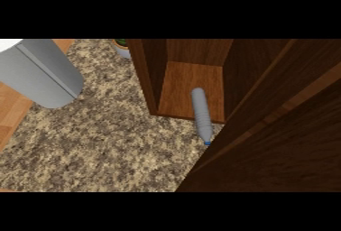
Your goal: Pick up the bottled water, place it into the cabinet and close the cabinet
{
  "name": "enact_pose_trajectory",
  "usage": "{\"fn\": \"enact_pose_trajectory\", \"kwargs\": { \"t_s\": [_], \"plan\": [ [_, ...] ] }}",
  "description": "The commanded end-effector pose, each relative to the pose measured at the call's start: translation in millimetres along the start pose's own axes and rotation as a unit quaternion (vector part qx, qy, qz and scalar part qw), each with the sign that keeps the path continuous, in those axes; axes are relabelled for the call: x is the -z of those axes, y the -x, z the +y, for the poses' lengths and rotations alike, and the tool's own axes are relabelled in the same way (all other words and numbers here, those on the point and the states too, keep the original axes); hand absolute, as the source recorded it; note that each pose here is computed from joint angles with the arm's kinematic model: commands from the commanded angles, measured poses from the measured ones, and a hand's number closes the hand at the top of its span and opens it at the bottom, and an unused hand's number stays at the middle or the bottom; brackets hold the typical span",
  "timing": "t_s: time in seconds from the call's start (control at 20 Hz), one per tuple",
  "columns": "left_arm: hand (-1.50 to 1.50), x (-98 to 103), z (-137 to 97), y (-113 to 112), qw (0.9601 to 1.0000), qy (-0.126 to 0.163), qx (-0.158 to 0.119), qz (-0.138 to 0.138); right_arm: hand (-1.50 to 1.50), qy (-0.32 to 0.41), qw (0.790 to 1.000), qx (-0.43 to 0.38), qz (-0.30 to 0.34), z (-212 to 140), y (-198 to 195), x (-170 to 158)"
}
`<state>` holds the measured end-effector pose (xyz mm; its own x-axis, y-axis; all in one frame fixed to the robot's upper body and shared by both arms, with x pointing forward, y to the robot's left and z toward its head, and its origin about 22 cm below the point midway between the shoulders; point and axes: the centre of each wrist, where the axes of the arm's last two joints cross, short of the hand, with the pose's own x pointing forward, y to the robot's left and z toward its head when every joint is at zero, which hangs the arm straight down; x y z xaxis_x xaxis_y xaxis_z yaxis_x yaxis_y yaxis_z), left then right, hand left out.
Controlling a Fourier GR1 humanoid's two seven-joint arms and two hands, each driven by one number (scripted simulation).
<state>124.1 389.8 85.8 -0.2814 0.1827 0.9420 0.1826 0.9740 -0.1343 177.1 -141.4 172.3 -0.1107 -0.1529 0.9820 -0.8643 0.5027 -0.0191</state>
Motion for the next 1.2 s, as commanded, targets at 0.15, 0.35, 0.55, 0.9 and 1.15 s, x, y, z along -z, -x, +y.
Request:
{"fn": "enact_pose_trajectory", "kwargs": {
  "t_s": [0.15, 0.35, 0.55, 0.9, 1.15],
  "plan": [
    [-1.5, 1, 25, -17, 0.9999, 0.009, 0.008, -0.012, 1.5, -0.094, 0.993, 0.034, 0.066, 33, -9, 83],
    [-1.5, -12, 34, -17, 0.9998, -0.007, -0.003, -0.016, 1.5, -0.168, 0.984, 0.041, 0.054, 30, -33, 118],
    [-1.5, -32, 48, -24, 0.9997, -0.014, -0.002, -0.018, 1.5, -0.166, 0.983, 0.045, 0.072, 16, -46, 158],
    [-1.5, -59, 62, -38, 0.9992, -0.035, 0.004, -0.017, 1.5, -0.127, 0.976, 0.143, 0.108, -24, -23, 180],
    [-1.5, -75, 49, -40, 0.999, -0.041, -0.001, -0.016, 1.5, -0.09, 0.975, 0.164, 0.116, -65, 0, 185]
  ]
}}
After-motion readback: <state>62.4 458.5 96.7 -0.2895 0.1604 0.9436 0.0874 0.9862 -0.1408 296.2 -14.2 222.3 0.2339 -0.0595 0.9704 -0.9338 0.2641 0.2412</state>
